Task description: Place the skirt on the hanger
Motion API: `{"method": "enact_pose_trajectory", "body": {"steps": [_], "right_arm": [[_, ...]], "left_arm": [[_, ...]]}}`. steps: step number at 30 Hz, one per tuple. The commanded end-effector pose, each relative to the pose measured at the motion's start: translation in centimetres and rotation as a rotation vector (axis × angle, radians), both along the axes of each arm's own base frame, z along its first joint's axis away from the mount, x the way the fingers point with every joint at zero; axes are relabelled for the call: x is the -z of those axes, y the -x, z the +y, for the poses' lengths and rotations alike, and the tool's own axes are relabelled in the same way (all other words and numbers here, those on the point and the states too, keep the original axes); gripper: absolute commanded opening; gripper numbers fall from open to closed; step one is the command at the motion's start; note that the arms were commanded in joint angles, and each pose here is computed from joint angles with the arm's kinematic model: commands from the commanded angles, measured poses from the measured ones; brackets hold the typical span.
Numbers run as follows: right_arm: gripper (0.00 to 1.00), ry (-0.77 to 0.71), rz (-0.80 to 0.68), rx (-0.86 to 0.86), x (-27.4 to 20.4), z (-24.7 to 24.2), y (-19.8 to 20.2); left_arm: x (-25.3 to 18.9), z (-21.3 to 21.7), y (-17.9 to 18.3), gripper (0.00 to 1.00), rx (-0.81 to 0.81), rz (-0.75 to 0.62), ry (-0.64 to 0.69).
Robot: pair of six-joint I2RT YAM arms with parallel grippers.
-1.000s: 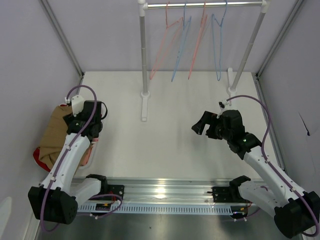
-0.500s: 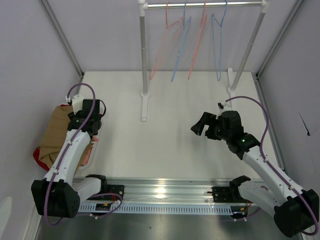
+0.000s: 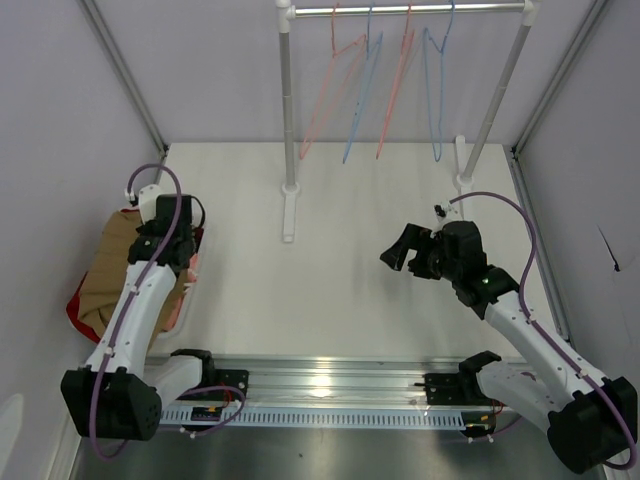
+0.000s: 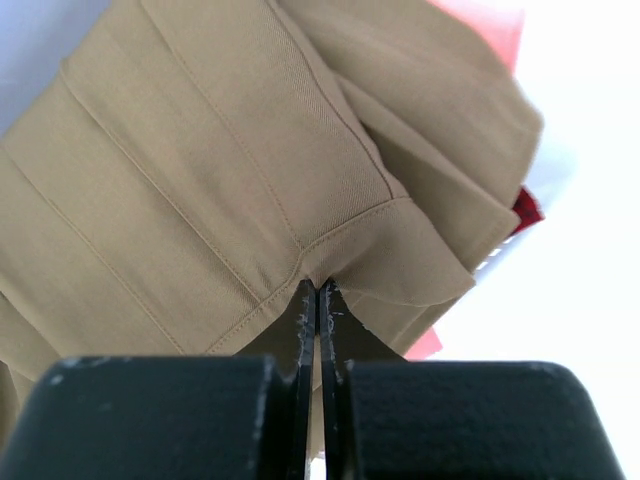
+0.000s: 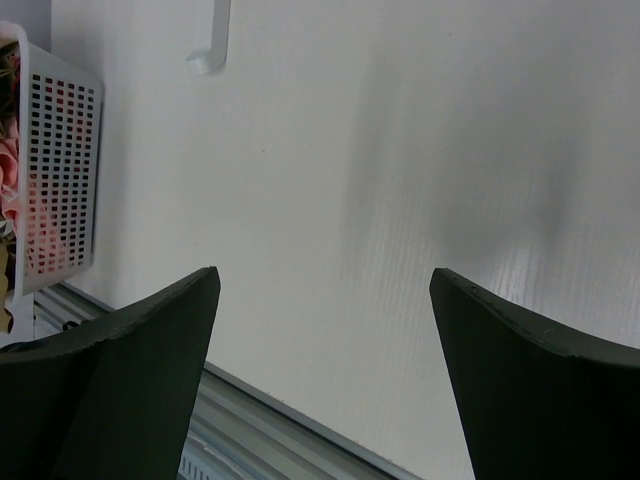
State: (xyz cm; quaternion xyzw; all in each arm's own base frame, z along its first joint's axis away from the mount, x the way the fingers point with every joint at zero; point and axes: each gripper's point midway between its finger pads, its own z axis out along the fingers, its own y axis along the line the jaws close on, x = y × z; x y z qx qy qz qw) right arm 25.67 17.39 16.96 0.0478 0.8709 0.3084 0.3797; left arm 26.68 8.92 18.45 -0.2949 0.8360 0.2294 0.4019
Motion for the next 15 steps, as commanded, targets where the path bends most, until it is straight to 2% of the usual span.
{"method": "enact_pose_trajectory", "body": {"steps": [1,6,11,15], "right_arm": [[0.93,-0.039,-0.042,-0.014,-1.4,0.8,-0.5],[0.93,-0.045,-0.048,-0.030,-1.8,1.1,-0.7],[0.93,-0.053,-0.080,-0.061,-3.3,1.7,-1.0],[0.92,-0.070,-0.134,-0.116,-5.2,2.9,-1.0]], "left_arm": [[-4.0,-0.7,-0.9,0.00,0.058,-0.121,0.031],[-8.0,-1.6,-1.0,0.00,0.120,-0.206,0.053],[-13.4,-4.4,-1.7,0.00,0.246,-0.339,0.107],[-16.8,-6.9,-1.8,0.00,0.319,-0.393,0.113]]}}
